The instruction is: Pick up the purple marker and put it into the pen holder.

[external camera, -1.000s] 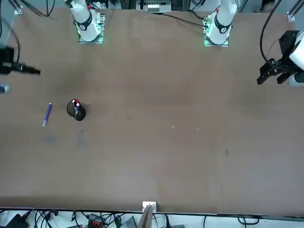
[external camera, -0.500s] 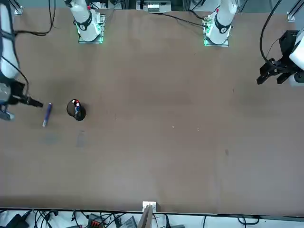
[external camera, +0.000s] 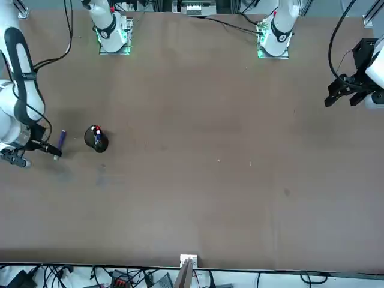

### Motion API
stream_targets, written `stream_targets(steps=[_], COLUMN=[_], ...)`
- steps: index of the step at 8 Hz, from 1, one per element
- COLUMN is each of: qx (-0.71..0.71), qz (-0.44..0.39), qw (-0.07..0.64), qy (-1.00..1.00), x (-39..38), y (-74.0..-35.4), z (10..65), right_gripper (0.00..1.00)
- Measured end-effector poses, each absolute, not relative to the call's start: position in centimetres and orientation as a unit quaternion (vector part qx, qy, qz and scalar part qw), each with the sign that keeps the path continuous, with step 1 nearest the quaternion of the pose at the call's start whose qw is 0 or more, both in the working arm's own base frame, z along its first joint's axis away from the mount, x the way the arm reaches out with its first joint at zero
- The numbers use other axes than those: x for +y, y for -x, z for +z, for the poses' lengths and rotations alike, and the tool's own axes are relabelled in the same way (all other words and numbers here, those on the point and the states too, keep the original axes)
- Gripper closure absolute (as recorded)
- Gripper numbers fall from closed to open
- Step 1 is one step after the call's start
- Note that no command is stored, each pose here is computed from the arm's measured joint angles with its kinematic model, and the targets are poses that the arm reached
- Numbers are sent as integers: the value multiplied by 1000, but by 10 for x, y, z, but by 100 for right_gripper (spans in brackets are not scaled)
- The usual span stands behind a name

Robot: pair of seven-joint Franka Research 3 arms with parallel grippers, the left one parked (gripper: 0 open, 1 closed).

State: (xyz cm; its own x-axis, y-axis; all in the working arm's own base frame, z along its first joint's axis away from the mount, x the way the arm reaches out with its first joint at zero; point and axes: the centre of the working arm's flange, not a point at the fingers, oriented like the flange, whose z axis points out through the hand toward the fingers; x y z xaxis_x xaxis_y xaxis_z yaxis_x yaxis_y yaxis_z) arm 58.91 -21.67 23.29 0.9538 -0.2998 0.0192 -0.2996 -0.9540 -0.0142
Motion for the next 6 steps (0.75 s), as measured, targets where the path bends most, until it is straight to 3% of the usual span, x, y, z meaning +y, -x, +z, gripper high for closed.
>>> stream_targets(steps=[6], qx=[167], qz=[-59], qw=[-4], qy=[984], x=[-230], y=[-568], z=[184], right_gripper=[4])
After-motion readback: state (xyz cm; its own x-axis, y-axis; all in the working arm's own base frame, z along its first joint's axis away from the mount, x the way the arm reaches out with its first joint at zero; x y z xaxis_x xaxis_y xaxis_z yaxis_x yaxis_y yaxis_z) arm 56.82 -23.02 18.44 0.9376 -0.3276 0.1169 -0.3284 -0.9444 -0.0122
